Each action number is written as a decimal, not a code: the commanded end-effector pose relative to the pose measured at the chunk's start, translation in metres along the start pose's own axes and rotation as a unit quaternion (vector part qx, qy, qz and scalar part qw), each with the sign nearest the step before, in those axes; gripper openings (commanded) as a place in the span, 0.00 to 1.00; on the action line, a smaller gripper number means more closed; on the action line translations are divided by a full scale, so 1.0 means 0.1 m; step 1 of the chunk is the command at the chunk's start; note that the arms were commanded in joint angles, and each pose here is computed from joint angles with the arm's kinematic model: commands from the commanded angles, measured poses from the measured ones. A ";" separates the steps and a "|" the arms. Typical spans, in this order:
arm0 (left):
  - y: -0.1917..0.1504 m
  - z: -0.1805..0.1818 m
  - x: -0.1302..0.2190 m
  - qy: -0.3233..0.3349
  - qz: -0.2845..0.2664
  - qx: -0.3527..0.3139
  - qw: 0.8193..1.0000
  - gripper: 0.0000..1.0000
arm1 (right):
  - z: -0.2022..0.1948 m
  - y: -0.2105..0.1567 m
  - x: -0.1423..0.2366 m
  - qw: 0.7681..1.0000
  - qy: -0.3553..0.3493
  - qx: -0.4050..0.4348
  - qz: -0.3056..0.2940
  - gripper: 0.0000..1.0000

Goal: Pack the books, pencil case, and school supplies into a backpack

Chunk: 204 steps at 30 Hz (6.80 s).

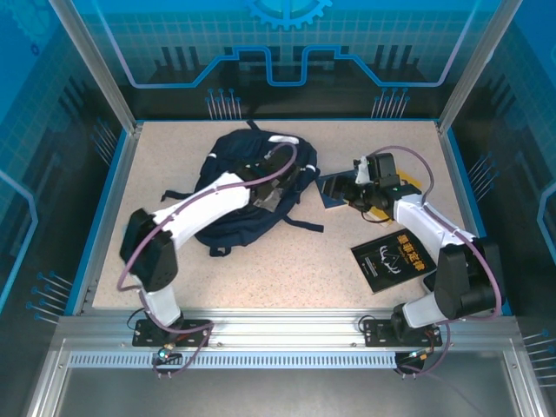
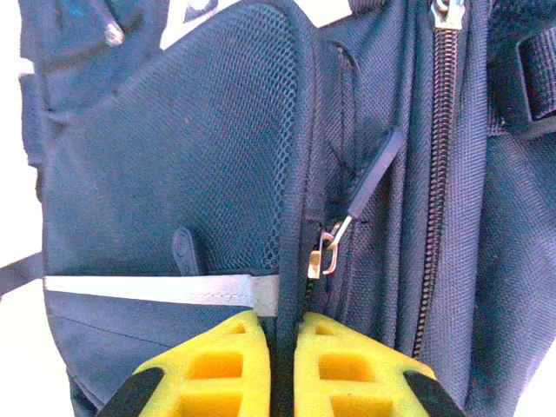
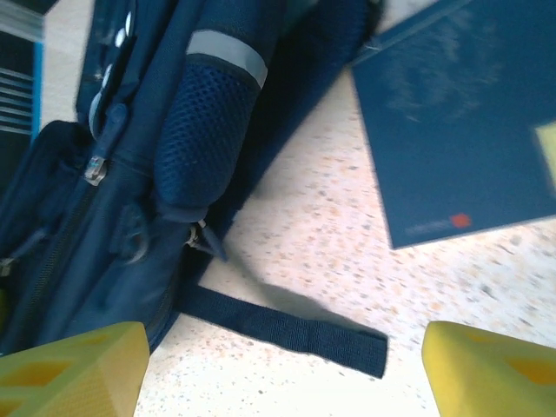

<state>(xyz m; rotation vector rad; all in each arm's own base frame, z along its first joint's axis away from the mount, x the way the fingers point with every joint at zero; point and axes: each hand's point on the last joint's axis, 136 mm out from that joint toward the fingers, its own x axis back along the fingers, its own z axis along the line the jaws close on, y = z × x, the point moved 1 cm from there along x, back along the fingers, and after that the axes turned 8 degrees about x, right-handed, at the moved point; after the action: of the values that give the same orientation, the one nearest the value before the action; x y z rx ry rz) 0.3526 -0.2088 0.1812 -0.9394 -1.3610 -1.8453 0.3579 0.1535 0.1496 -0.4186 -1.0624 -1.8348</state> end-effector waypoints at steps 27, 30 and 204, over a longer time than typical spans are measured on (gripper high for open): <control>0.68 0.49 1.06 -0.103 -0.165 0.124 0.973 0.00 | 1.10 0.17 -0.29 0.958 0.206 0.199 -0.034 0.24; 0.66 0.49 1.08 -0.108 -0.164 0.124 0.973 0.00 | 1.01 0.23 -0.36 0.963 0.175 0.202 -0.039 0.29; -0.93 0.34 0.19 -0.219 -0.035 0.375 0.900 0.42 | 2.38 -0.29 -0.90 0.964 0.247 -0.056 0.082 0.06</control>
<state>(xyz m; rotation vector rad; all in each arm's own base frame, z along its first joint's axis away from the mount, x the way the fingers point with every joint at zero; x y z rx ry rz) 0.2595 -0.1601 0.1532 -1.0133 -2.0984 -1.0145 0.3364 0.3815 0.1715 -0.2637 -0.6069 -1.7284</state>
